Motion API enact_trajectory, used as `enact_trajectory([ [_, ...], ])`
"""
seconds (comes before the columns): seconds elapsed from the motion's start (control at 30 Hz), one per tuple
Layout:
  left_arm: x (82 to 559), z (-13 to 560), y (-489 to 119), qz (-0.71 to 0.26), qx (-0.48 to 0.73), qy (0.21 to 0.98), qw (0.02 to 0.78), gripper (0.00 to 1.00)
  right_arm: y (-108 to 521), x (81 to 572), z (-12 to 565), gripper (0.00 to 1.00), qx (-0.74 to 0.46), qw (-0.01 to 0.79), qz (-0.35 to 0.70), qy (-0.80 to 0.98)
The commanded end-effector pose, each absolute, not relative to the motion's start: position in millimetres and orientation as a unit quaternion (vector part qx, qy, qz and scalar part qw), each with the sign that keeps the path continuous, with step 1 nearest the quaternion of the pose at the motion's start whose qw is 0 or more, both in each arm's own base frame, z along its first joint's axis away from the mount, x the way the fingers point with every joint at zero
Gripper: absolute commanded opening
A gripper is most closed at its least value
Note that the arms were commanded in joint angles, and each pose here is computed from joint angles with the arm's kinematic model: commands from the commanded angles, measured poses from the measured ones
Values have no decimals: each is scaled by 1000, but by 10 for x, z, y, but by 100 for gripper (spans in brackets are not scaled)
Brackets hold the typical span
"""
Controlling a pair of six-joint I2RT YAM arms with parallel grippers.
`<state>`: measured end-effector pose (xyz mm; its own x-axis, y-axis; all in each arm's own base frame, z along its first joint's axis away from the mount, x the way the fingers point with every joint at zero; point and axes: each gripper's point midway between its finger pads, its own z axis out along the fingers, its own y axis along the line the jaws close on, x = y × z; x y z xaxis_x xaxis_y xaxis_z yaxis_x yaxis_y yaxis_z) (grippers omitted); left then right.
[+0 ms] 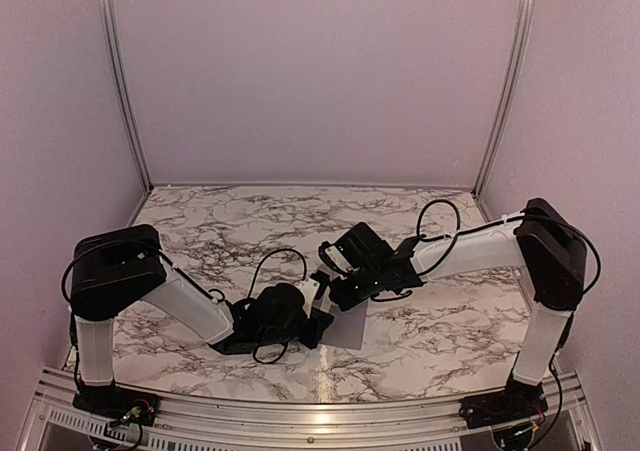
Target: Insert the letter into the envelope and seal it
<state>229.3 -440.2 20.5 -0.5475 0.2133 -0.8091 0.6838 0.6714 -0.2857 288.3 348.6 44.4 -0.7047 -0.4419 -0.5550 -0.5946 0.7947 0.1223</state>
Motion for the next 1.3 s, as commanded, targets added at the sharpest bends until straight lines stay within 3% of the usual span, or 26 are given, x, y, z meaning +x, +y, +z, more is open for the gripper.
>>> enact_trajectory([
  [0.0,2042,-181,-4296,-268,319,841,346,10,3474,3111,442,0,-268,276,136,913],
  [0.2,2052,-180,-4325,-270,319,840,347,10,3417,3131,541,0,-259,294,133,910],
  [0.43,2070,-174,-4344,-269,317,840,349,10,3649,2743,601,0,-310,258,209,891],
  [0.77,2083,-166,-4345,-265,318,840,352,9,3698,2464,497,0,-331,236,199,892],
  [1.0,2081,-182,-4341,-264,319,841,349,9,3566,2609,550,0,-303,266,160,901],
  [1.27,2051,-227,-4264,-252,329,841,347,9,3520,2824,873,0,-280,310,191,888],
])
